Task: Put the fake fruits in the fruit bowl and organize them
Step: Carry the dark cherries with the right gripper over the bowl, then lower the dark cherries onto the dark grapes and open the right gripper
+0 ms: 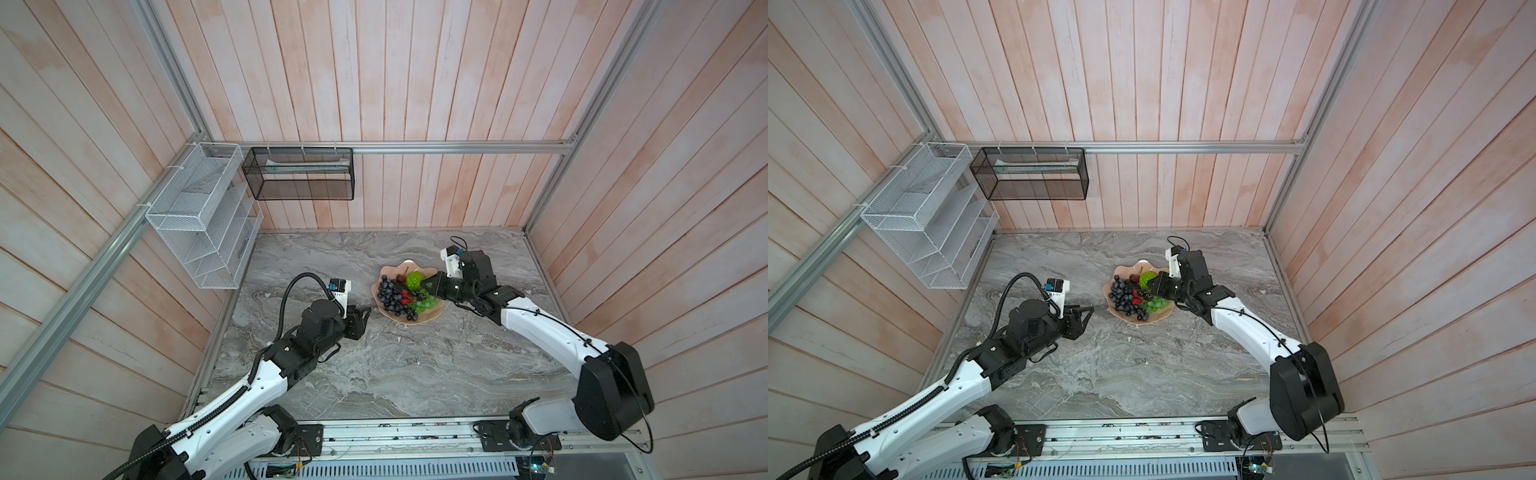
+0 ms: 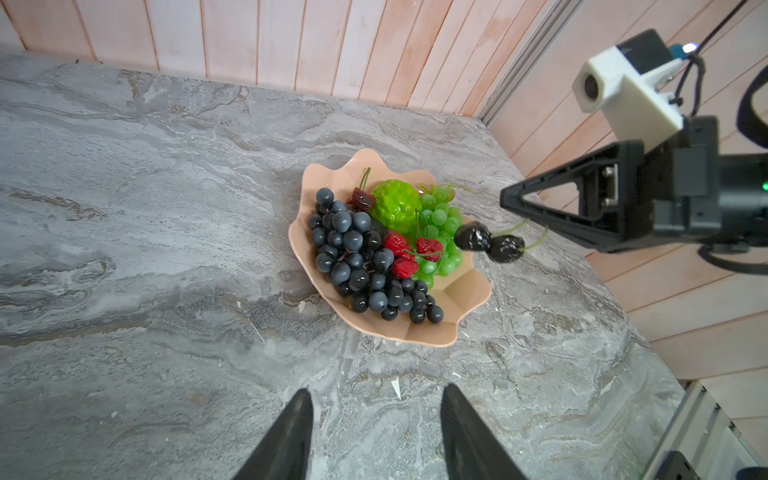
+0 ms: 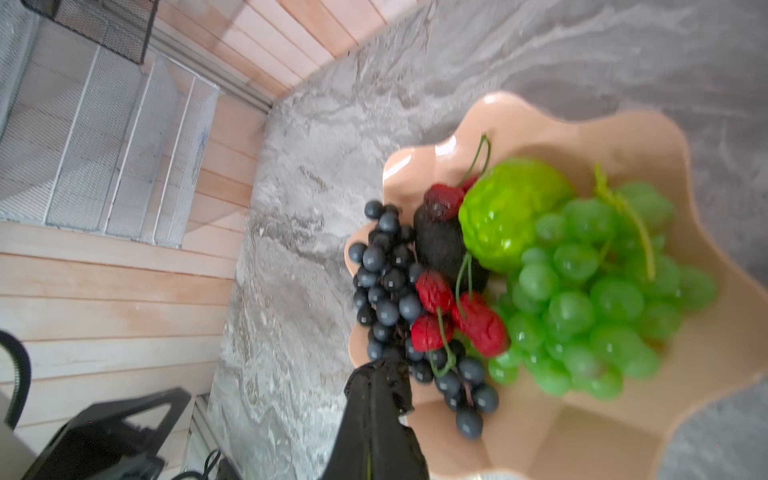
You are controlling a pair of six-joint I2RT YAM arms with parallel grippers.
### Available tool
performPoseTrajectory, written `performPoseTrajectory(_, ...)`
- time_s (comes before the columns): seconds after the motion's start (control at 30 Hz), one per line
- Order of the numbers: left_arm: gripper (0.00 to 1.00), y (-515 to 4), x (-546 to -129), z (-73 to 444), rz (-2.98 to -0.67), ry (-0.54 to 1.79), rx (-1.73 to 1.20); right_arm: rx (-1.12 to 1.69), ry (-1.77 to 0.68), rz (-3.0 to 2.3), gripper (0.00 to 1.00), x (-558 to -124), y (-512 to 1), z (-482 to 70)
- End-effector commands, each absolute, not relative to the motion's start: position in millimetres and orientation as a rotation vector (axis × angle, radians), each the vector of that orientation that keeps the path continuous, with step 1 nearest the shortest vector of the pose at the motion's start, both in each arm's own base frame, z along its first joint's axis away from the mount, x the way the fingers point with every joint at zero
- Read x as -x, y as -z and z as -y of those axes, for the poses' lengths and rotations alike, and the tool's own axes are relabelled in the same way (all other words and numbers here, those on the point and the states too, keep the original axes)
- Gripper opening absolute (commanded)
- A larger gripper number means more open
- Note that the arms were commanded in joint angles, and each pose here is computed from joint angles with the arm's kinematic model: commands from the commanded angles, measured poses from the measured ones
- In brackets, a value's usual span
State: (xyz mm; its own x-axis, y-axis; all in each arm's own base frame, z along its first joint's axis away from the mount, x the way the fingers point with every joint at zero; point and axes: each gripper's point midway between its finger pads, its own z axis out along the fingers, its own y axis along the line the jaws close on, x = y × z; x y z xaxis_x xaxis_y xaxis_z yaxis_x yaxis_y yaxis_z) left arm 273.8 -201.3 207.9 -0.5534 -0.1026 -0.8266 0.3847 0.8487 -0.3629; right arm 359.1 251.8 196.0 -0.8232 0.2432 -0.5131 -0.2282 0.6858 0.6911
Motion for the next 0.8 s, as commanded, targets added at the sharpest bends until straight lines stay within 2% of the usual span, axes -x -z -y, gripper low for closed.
performPoseTrajectory(0.0,0.52,-221.0,-281.7,192.2,-2.062,0.588,-0.157,0.083,-1.081,-2.266,0.00,-386.1,-194.7,-266.1)
performPoseTrajectory(0.3,0.52,-226.4,-276.7,186.2,-2.068,0.589,-0.129,0.187,-1.117,-2.271,0.00,-438.1,-169.0,-302.6)
performPoseTrajectory(0.63,0.52,-230.3,-276.1,181.9,-2.065,0.573,-0.115,0.230,-1.048,-2.352,0.02,-445.4,-131.0,-311.0)
performPoseTrajectory(0.7,0.52,-229.2,-276.4,182.4,-2.070,0.572,-0.116,0.245,-1.030,-2.358,0.06,-442.6,-127.5,-313.6)
performPoseTrajectory(0.77,0.53,-230.1,-276.4,183.9,-2.070,0.581,-0.117,0.268,-1.002,-2.367,0.15,-440.1,-124.1,-317.3)
